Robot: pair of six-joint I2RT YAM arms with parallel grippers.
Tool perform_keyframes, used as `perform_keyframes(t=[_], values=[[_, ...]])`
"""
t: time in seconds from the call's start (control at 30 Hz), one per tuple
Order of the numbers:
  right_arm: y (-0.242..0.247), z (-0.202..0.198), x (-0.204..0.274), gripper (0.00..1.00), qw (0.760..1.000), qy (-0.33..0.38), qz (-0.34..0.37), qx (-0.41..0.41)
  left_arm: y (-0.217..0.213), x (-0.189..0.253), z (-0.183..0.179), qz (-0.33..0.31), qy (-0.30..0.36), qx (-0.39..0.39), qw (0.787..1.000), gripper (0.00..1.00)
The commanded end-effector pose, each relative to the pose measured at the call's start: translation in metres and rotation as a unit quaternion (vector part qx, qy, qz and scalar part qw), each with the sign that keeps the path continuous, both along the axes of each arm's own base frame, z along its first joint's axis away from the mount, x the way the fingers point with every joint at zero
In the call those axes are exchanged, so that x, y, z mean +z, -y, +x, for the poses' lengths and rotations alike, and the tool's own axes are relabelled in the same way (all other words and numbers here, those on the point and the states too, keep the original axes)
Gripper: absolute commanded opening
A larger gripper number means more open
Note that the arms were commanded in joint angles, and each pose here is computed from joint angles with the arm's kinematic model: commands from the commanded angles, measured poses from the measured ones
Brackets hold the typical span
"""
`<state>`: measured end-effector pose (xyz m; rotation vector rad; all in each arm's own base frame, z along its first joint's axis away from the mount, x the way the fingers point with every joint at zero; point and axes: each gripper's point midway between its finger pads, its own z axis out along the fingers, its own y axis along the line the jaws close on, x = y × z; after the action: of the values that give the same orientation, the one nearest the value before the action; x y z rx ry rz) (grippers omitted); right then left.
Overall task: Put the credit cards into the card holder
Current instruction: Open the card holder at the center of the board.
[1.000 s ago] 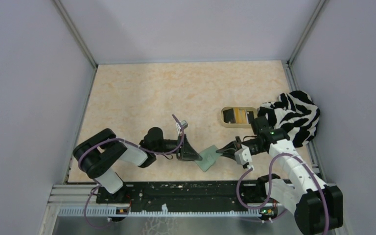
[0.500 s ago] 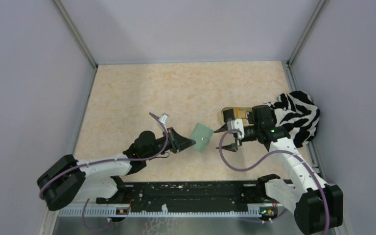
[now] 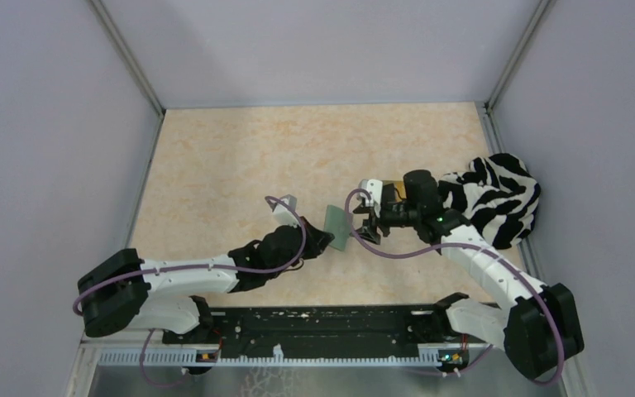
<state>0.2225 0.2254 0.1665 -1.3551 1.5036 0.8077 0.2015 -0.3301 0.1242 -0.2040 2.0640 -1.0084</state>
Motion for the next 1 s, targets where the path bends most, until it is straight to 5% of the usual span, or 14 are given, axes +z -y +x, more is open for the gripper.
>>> perform_keyframes(t=[0.0, 0.6, 0.73, 0.97], values=[[-0.007, 0.012, -0.007, 0.60, 0.999, 0.011, -0.027, -0.019, -0.002, 0.016, 0.013, -0.012, 0.009, 0.049, 0.999, 0.00], [-0.027, 0.010, -0.034, 0.52, 0.997, -0.006, -0.071, -0.016, 0.025, 0.030, -0.003, -0.058, -0.002, 0.012, 0.998, 0.00], [-0.029, 0.011, -0.036, 0.41, 0.997, -0.004, -0.080, -0.018, 0.032, 0.035, -0.005, -0.070, -0.001, 0.001, 0.998, 0.00], [-0.032, 0.013, -0.029, 0.07, 0.997, -0.011, -0.077, -0.023, 0.029, 0.039, -0.005, -0.078, 0.002, 0.006, 0.997, 0.00]])
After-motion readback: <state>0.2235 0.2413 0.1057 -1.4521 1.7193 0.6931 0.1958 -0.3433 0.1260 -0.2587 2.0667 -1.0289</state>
